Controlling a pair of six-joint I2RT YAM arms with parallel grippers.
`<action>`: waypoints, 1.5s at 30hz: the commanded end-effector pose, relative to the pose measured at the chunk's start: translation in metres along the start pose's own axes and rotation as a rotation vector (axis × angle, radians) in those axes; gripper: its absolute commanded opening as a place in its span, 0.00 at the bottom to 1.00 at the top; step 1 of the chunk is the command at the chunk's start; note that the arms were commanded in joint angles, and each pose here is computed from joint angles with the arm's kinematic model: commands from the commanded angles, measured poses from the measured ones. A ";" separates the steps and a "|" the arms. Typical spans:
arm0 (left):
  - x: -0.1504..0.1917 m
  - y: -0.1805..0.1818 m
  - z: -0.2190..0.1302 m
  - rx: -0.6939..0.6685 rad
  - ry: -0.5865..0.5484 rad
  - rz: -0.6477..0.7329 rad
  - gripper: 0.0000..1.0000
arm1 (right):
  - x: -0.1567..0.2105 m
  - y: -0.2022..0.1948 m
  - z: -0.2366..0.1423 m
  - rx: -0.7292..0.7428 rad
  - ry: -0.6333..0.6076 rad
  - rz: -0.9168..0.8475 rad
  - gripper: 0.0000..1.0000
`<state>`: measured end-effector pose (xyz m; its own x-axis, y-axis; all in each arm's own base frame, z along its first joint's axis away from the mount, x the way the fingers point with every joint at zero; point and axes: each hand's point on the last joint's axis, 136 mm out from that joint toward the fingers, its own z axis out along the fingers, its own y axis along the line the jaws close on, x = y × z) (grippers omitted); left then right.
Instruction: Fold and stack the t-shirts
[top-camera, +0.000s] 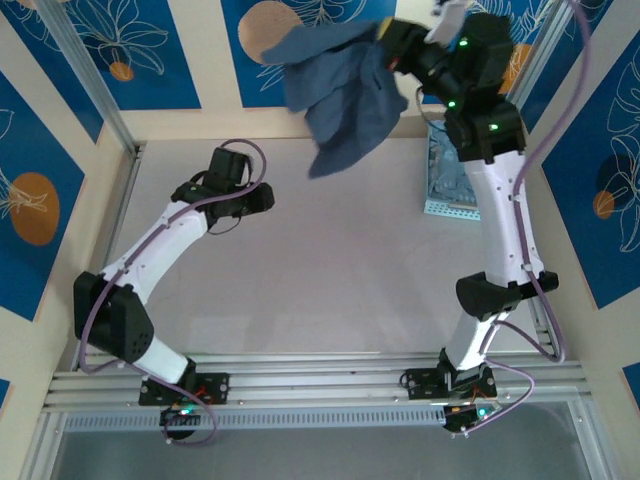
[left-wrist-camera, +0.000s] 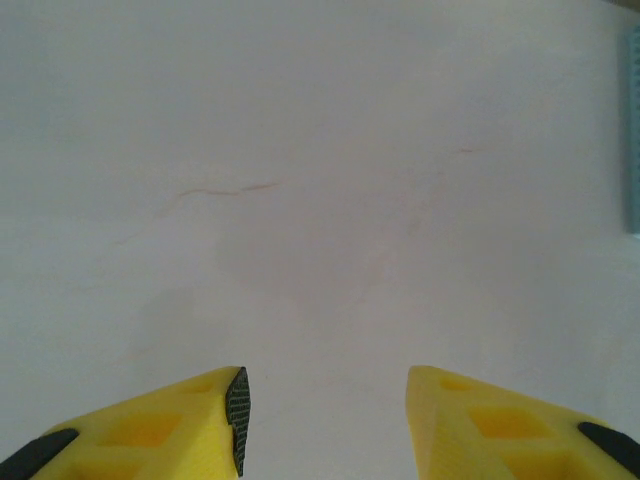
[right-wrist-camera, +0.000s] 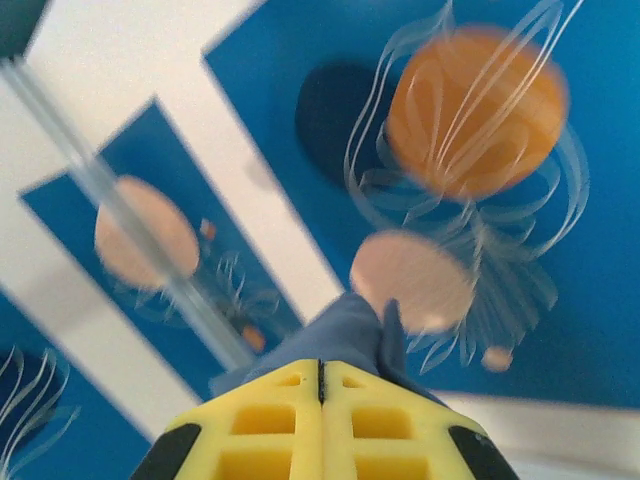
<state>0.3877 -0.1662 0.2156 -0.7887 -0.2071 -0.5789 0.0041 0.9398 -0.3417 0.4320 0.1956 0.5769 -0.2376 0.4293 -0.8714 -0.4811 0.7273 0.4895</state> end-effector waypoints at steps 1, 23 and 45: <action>-0.022 0.032 -0.049 -0.188 -0.130 -0.018 0.46 | 0.135 -0.051 0.036 0.136 0.369 0.164 0.00; 0.176 -0.013 0.006 0.161 0.541 0.213 0.50 | 0.414 -0.168 -0.113 0.608 1.107 0.434 0.53; 0.179 -0.049 0.107 -0.040 0.553 0.382 0.59 | 0.449 -0.175 -0.126 0.598 1.181 0.522 0.51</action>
<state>0.3101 -0.2760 0.0558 -0.9474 0.2473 -0.2030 0.2900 0.9318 -0.2185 0.3049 0.1937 0.0994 -0.9726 0.2323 0.0076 0.2134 0.8799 0.4245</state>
